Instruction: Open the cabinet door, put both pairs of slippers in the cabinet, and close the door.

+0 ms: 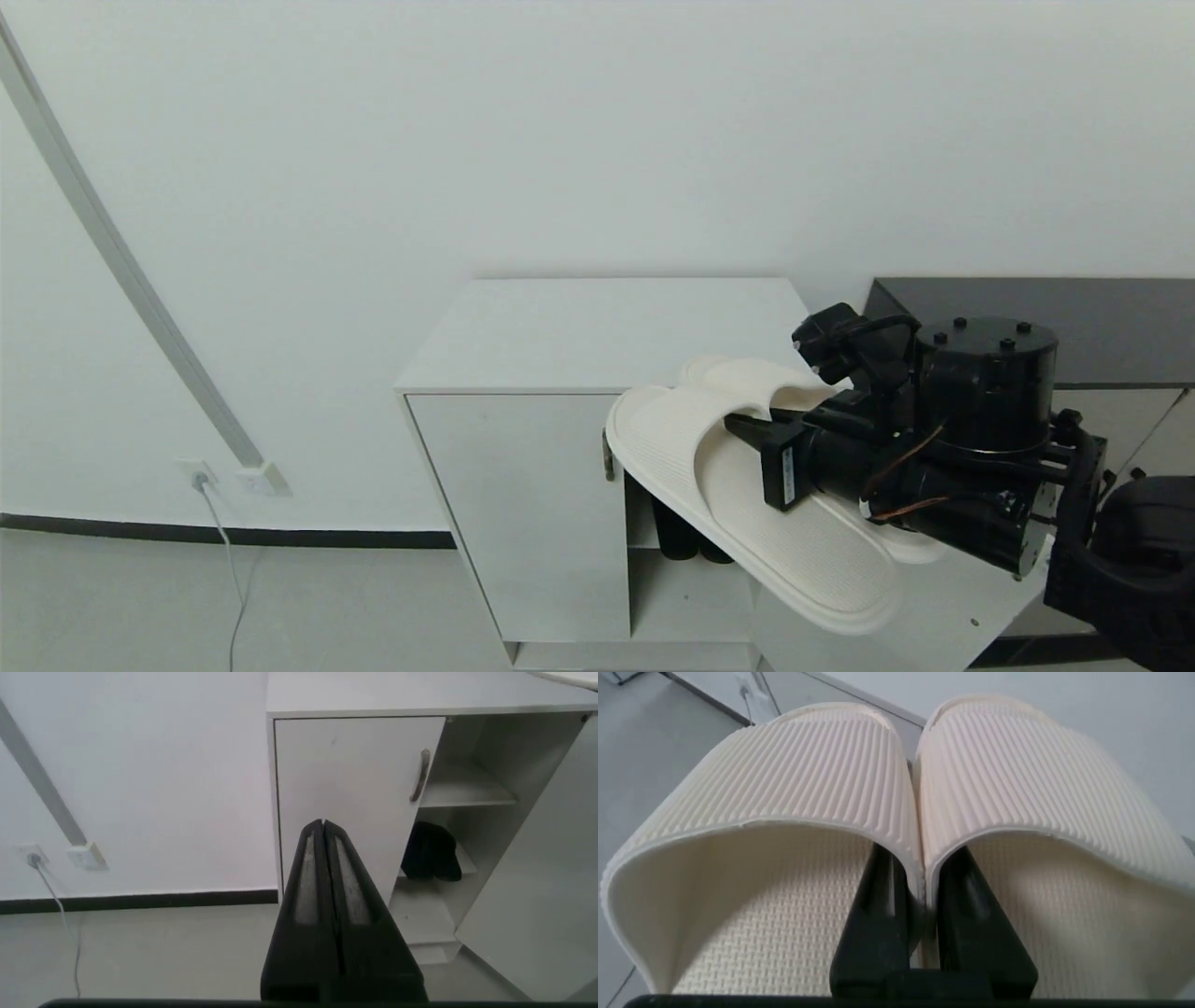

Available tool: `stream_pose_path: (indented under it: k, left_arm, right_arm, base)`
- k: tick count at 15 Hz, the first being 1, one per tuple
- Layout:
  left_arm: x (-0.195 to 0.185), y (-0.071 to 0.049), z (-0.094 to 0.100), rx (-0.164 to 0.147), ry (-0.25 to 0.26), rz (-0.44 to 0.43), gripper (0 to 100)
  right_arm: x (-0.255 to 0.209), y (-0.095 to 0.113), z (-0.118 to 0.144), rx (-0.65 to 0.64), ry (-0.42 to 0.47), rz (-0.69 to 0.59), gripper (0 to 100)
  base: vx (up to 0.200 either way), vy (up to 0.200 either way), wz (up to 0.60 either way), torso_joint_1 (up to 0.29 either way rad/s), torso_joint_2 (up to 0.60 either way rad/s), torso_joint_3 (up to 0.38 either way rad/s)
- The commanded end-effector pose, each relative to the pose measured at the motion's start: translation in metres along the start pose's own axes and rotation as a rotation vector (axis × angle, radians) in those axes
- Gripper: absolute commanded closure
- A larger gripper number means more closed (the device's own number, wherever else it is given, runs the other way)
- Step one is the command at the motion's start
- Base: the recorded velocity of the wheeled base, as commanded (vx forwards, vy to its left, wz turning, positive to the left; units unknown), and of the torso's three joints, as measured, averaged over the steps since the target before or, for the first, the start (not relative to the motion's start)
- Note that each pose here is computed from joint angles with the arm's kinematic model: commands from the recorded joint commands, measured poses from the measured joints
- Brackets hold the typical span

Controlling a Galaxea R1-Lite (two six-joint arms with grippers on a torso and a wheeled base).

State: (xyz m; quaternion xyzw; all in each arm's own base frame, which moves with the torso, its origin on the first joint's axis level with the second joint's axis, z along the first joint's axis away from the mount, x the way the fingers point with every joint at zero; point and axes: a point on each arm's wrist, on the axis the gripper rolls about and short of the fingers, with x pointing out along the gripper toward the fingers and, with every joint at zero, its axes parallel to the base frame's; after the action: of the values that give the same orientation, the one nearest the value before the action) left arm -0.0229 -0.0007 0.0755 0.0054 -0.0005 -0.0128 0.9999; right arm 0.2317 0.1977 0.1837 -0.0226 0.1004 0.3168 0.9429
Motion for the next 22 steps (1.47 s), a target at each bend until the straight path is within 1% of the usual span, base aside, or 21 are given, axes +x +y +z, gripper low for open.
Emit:
stream_pose_path:
  k: [1,9,17,22]
  left_arm:
    - [0.0001,0.0,0.0,0.0,0.001,-0.001,100]
    - [0.0001,0.0,0.0,0.0,0.001,-0.001,100]
    - [0.0001,0.0,0.0,0.0,0.001,-0.001,100]
    - [0.0001,0.0,0.0,0.0,0.001,-0.001,100]
  right_arm:
    - [0.0009,0.0003,-0.0013,-0.001,0.005,0.0,100]
    - [0.0014,0.0025,-0.0038,-0.001,-0.006,0.005,100]
    - [0.0026,0.0034,-0.0084,-0.015,0.011,0.01,100]
    - [0.0021,0.0033,-0.0087,-0.015,0.011,0.009,100]
  base:
    - [0.0,0.0,0.0,0.0,0.0,0.0]
    - [0.0,0.0,0.0,0.0,0.0,0.0]
    - [0.0,0.0,0.0,0.0,0.0,0.0]
    - [0.0,0.0,0.0,-0.171,0.4,0.224]
